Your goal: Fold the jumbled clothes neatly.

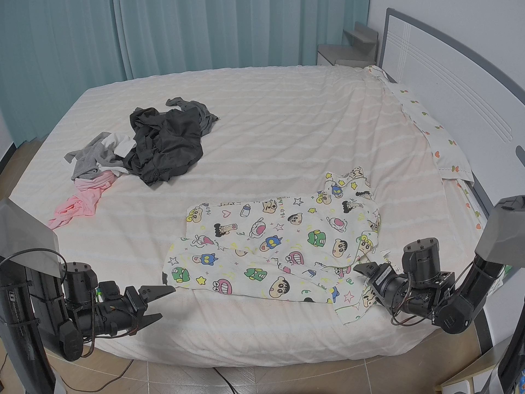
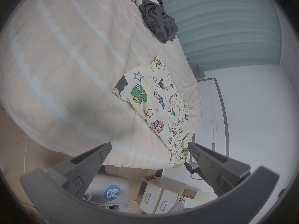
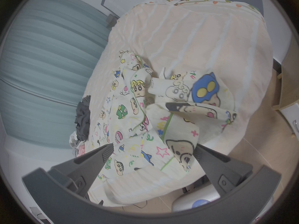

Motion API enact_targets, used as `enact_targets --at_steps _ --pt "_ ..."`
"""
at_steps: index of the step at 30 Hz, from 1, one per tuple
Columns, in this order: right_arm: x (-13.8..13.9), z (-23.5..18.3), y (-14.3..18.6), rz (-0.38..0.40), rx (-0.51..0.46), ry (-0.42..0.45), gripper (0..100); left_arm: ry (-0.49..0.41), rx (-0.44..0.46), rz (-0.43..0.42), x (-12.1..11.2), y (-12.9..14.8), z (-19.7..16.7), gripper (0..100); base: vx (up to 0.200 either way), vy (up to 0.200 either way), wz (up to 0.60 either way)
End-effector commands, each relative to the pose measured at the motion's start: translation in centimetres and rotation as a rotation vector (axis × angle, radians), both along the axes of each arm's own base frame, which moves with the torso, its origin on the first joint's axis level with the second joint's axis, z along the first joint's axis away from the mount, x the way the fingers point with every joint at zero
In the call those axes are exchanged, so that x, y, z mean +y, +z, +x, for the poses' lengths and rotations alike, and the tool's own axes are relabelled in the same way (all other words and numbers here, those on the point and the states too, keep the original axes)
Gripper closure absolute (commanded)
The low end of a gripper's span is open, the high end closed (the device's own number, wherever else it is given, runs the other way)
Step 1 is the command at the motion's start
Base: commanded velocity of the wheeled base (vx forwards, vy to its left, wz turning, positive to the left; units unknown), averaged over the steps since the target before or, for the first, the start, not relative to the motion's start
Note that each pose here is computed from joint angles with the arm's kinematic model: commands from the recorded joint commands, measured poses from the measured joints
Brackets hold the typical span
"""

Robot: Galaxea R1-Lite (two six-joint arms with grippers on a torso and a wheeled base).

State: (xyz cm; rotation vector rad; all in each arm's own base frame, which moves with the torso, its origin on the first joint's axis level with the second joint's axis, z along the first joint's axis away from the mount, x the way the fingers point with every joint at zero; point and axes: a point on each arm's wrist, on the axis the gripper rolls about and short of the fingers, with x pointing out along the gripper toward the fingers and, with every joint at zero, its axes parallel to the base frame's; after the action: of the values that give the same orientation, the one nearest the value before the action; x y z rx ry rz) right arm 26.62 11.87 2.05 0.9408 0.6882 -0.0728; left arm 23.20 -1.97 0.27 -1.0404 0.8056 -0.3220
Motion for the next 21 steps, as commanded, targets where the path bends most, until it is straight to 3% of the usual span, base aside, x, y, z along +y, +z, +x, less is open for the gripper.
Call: enact_targets --at_steps 1,7,13,21 --pt "-0.5 -0.1 -1.1 -0.013 0.0 -0.031 0 0.0 -0.016 -0.001 0.0 0.1 0.1 0 0.0 0.0 0.0" --pt "-1.4 -0.9 -0.5 -0.005 -0.12 -0.08 0 -0.001 -0.016 -0.001 0.0 0.1 0.1 0 0.0 0.0 0.0" --pt "-2.3 -2.4 0.2 -0.051 -0.229 -0.113 0 0.0 -0.016 -0.001 0.0 0.1 0.1 0 0.0 0.0 0.0" --pt "-3.0 -4.5 -0.1 -0.169 -0.198 -0.109 0 0.002 -0.016 0.0 0.0 0.1 0.1 0 0.0 0.0 0.0"
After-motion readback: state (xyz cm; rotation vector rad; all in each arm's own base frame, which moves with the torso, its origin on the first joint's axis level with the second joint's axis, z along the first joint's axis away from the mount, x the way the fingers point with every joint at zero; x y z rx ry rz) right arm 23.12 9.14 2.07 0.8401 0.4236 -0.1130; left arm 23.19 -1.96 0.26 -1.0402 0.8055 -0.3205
